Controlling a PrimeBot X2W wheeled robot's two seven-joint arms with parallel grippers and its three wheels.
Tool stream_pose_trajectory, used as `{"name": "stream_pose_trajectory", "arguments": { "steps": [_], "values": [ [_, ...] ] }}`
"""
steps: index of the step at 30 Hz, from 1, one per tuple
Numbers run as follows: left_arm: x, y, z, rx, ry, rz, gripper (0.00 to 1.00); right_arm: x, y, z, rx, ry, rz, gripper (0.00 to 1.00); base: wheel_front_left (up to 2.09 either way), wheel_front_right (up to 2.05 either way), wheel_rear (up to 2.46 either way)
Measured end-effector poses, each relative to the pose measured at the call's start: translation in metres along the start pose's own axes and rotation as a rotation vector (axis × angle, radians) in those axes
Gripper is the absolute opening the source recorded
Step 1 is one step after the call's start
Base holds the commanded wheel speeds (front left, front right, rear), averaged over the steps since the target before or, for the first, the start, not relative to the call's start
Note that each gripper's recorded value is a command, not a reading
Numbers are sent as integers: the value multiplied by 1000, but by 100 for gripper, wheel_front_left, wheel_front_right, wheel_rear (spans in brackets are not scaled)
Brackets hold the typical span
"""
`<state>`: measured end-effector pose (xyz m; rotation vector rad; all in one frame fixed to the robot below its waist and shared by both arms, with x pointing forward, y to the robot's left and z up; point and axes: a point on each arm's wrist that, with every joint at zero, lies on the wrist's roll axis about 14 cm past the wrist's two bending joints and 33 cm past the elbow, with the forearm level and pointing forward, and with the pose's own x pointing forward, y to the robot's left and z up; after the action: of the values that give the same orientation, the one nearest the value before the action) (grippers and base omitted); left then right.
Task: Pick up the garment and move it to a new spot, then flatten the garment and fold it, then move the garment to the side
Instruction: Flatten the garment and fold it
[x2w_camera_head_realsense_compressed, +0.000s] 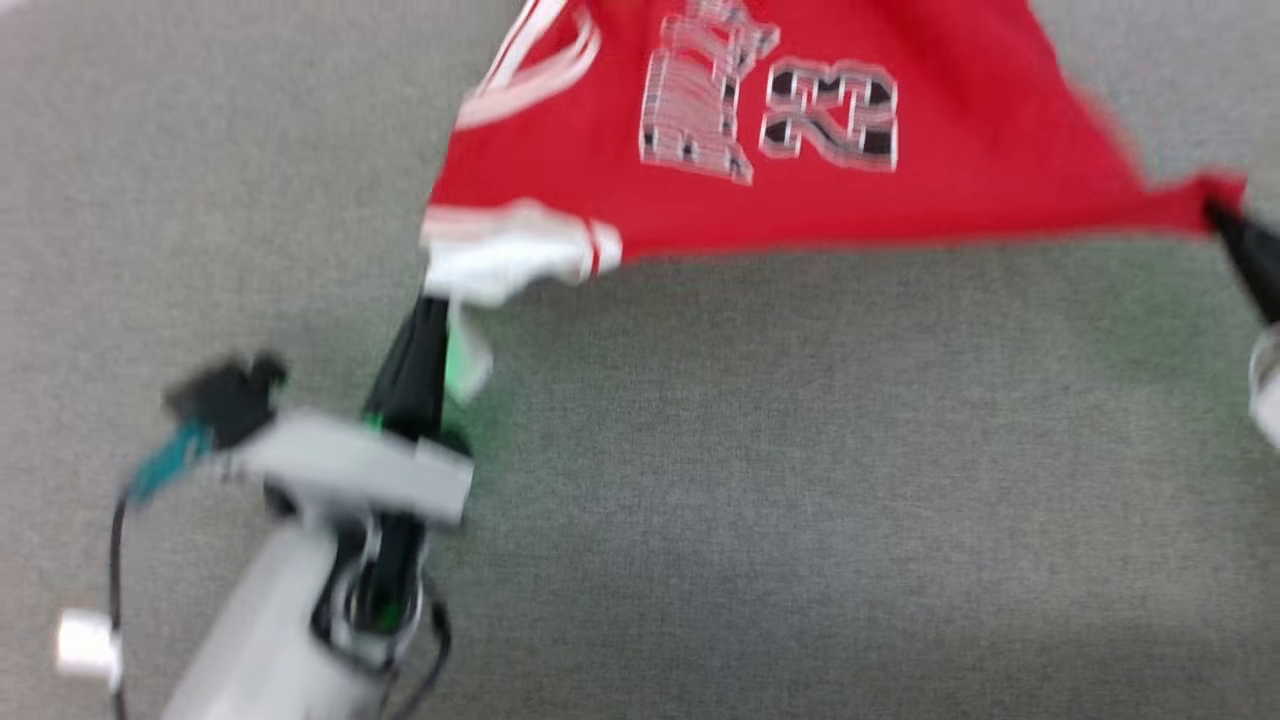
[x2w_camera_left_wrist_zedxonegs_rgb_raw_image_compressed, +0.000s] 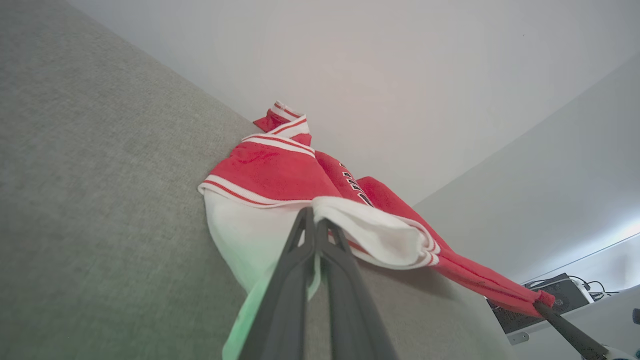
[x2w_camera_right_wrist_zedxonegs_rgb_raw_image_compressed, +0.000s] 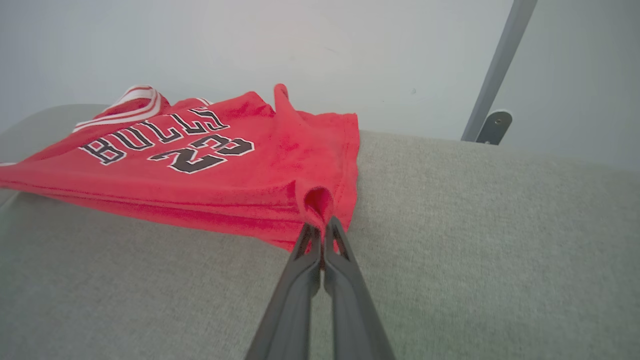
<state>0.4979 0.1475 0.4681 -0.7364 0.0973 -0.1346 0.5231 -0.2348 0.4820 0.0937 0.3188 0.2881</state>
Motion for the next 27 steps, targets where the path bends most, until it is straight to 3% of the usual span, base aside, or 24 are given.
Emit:
{"name": "stream_pose_trajectory", "arguments": {
  "steps": [16, 22, 27],
  "values": [
    [-132, -39, 16, 13, 73, 36, 0, -117, 17, -33, 29, 108, -23, 0, 0, 0, 0],
    [-134, -45, 17, 53, 108, 21, 0, -126, 27, -36, 46, 133, -37, 0, 0, 0, 0],
    [-99, -53, 13, 116, 121, -55, 0, -112, 28, -37, 28, 168, -45, 0, 0, 0, 0]
  ]
}}
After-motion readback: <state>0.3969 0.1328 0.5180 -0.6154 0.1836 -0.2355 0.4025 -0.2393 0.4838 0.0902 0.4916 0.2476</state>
